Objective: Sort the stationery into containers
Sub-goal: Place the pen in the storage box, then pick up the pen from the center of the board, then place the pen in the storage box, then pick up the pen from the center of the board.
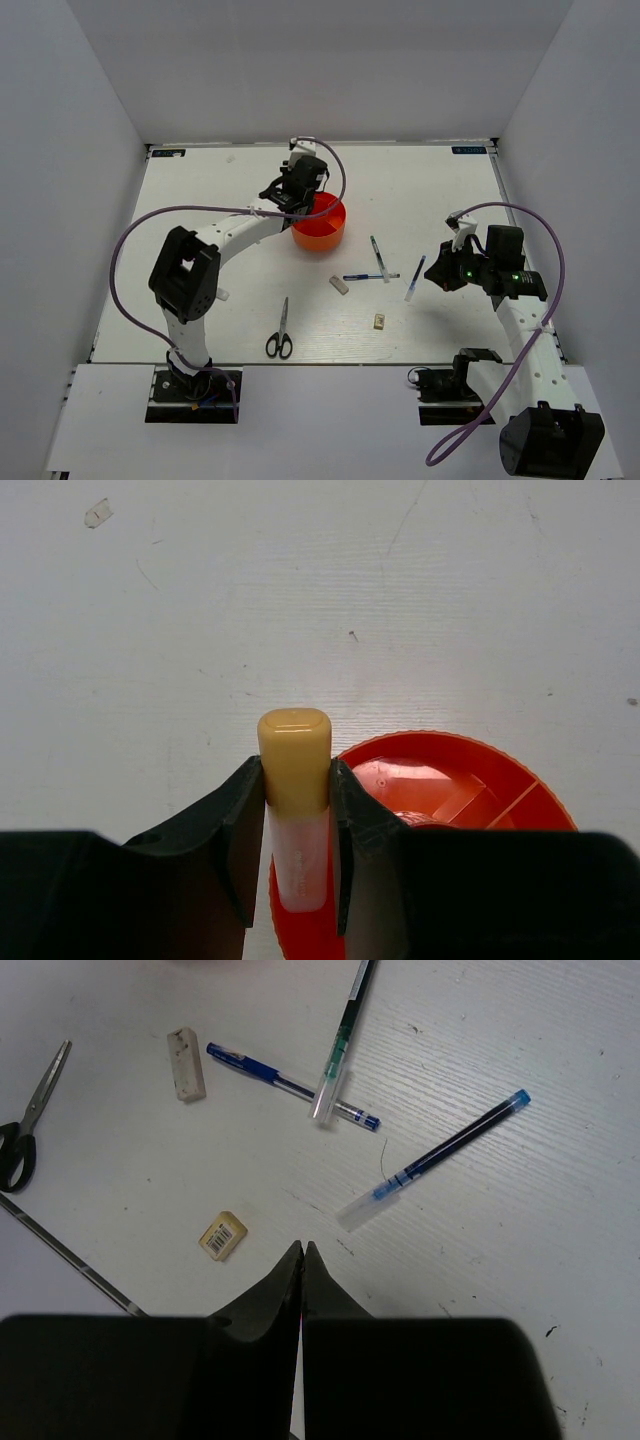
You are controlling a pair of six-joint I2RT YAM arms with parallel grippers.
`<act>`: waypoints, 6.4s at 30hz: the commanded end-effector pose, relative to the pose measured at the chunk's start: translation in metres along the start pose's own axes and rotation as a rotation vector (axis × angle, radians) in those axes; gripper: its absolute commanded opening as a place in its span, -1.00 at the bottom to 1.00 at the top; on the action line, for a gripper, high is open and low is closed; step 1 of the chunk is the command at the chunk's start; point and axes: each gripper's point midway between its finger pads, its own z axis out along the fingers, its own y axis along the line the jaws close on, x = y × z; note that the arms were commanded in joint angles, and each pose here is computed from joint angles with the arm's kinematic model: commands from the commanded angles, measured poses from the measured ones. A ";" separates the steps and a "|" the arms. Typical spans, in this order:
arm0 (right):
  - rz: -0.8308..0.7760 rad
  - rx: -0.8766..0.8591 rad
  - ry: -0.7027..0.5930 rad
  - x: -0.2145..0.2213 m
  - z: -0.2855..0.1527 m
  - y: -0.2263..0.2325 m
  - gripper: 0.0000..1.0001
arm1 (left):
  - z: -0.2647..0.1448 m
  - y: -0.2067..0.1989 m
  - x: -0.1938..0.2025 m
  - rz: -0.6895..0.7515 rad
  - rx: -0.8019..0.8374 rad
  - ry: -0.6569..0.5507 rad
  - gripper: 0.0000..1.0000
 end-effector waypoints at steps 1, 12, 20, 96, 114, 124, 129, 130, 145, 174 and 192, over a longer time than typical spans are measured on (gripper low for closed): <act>-0.023 0.008 -0.041 -0.012 -0.003 -0.001 -1.00 | -0.010 -0.002 -0.015 -0.049 0.005 -0.048 -0.92; -0.018 0.018 -0.043 -0.014 -0.003 -0.002 -1.00 | -0.016 0.001 -0.008 -0.049 -0.009 -0.038 -0.16; -0.018 0.022 -0.044 -0.014 -0.003 -0.003 -1.00 | -0.026 0.006 -0.018 -0.056 -0.015 -0.053 0.14; -0.027 0.034 -0.059 -0.016 -0.006 -0.003 -1.00 | -0.071 0.046 -0.043 -0.037 -0.070 -0.032 -1.00; -0.029 0.030 -0.054 -0.014 -0.006 -0.002 -1.00 | -0.026 0.003 -0.039 0.037 -0.172 -0.133 -1.00; -0.029 0.030 -0.052 -0.015 -0.005 -0.003 -1.00 | -0.018 0.001 -0.013 0.019 -0.177 -0.105 -1.00; -0.025 0.032 -0.051 -0.014 -0.005 -0.004 -1.00 | -0.017 -0.001 -0.005 0.011 -0.173 -0.097 -1.00; -0.025 0.032 -0.050 -0.014 -0.005 -0.004 -1.00 | -0.017 -0.001 -0.004 0.007 -0.172 -0.097 -1.00; -0.022 0.031 -0.044 -0.013 -0.004 -0.004 -1.00 | -0.025 0.005 0.028 -0.026 -0.166 -0.070 -0.96; -0.072 0.012 -0.032 -0.009 0.001 -0.005 -0.44 | -0.123 0.055 -0.004 -0.038 -0.131 -0.108 -0.85; -0.103 -0.027 0.351 -0.038 0.141 -0.024 -0.02 | -0.197 0.143 0.146 -0.163 0.156 0.241 0.83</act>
